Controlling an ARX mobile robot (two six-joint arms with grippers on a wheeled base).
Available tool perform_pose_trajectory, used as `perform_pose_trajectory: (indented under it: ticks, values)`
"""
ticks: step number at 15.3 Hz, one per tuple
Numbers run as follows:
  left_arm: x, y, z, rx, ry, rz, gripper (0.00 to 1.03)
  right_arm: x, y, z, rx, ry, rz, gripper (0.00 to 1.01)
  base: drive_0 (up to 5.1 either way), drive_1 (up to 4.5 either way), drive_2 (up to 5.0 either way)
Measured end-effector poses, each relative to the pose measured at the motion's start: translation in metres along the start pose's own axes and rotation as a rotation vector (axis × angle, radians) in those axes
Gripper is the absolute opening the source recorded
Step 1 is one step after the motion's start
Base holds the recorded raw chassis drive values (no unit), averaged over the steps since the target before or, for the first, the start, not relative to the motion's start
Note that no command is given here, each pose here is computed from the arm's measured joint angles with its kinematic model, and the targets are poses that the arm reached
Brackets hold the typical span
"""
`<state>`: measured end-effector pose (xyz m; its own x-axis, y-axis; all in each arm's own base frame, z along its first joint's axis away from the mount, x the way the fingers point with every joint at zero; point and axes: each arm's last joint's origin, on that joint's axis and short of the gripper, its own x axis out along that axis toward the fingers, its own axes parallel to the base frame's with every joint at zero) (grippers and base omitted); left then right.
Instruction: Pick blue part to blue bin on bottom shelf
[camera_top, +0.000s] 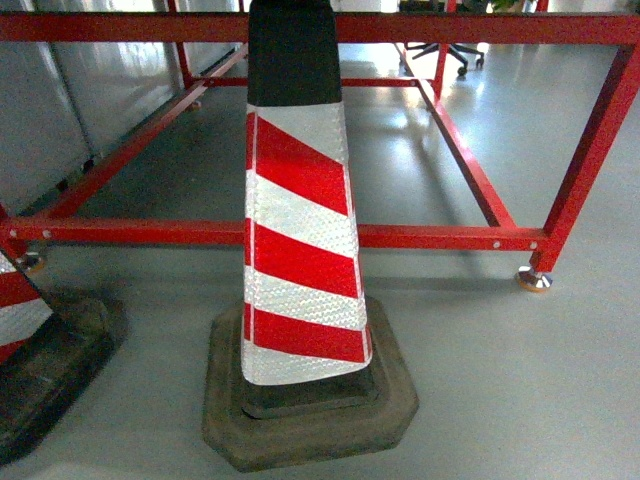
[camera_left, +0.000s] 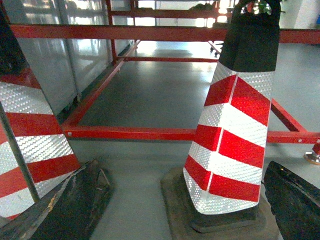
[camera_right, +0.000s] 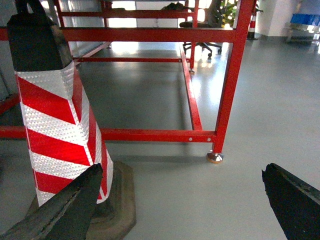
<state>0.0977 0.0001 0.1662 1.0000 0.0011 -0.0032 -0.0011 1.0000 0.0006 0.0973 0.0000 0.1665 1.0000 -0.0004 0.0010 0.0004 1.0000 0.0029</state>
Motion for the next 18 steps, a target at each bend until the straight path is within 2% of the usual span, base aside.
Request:
perform_pose_trajectory:
  ticks: [18]
  values:
    - [0.0,0.0,0.0,0.0,0.0,0.0,0.98,0.0,0.0,0.0,0.0,0.0,0.0,0.98,0.0,0.0,0.0]
